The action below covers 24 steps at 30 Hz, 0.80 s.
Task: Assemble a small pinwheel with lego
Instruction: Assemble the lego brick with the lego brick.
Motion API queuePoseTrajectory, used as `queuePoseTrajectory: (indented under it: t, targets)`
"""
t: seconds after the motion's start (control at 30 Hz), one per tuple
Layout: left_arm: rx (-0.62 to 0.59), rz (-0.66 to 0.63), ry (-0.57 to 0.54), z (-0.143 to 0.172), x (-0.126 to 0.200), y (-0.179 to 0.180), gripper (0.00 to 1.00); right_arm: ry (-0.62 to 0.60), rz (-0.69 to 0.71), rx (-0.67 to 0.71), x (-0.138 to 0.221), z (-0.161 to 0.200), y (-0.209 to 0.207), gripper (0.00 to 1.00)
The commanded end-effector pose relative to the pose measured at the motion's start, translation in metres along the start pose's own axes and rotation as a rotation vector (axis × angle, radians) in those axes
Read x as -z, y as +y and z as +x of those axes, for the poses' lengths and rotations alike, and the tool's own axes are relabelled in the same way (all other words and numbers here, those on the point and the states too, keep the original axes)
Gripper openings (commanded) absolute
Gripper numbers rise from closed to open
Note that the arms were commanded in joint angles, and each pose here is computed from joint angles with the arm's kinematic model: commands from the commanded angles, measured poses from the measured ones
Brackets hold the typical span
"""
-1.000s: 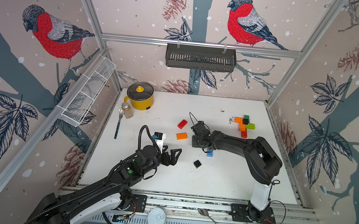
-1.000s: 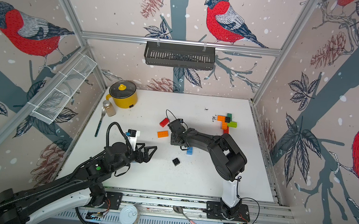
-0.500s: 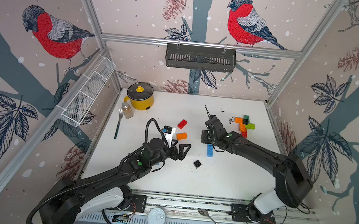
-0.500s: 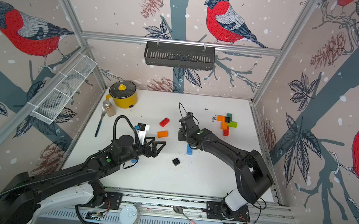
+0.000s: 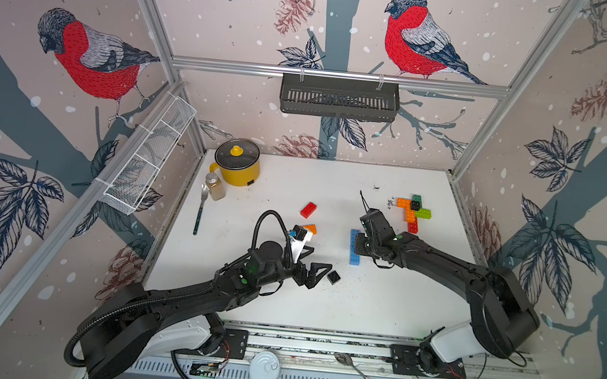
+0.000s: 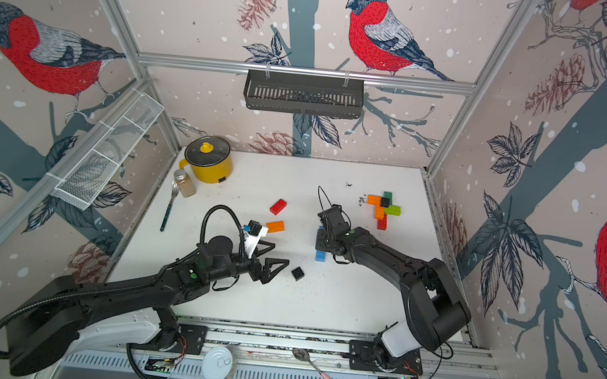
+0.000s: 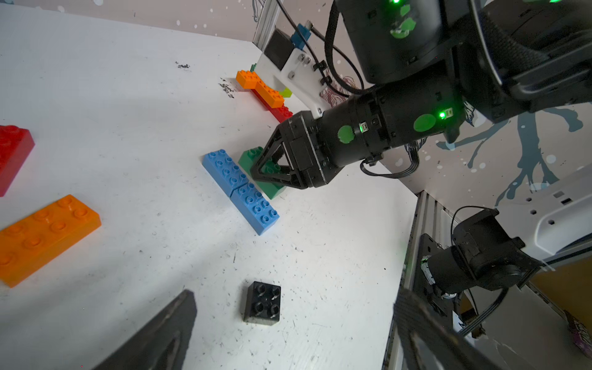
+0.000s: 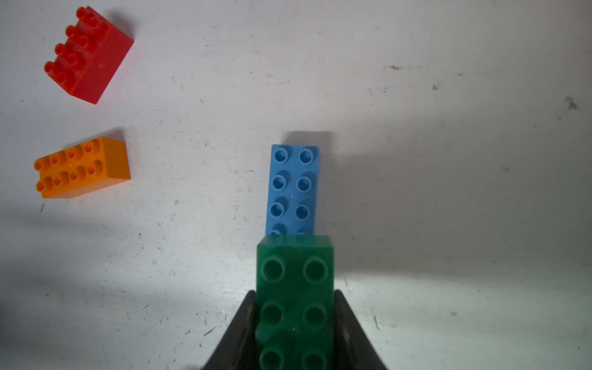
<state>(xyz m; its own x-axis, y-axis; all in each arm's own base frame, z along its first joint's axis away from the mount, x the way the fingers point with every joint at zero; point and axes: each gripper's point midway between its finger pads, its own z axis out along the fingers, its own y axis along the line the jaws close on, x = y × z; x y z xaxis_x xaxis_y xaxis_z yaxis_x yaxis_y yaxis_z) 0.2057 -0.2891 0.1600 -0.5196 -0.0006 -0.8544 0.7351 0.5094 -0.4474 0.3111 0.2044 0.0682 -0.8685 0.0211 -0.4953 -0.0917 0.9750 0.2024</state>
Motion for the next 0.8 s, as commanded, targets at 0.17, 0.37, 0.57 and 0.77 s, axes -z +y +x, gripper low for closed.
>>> queuePoseTrajectory:
  t: [0.17,0.37,0.57,0.77]
  targets:
    - [-0.072,0.077,-0.036,-0.013,-0.002,-0.017,0.97,-0.015,0.021,-0.018,-0.008,-0.007,-0.001,0.12]
    - [-0.069,0.085,-0.023,-0.012,-0.004,-0.018,0.97,-0.010,0.054,0.000,-0.014,-0.007,-0.006,0.12]
    - [-0.068,0.079,-0.023,-0.012,-0.004,-0.017,0.97,0.005,0.073,0.010,-0.020,-0.003,-0.009,0.12]
    - [-0.067,0.073,-0.026,-0.013,-0.005,-0.016,0.97,0.014,0.081,0.019,-0.020,0.000,-0.011,0.12]
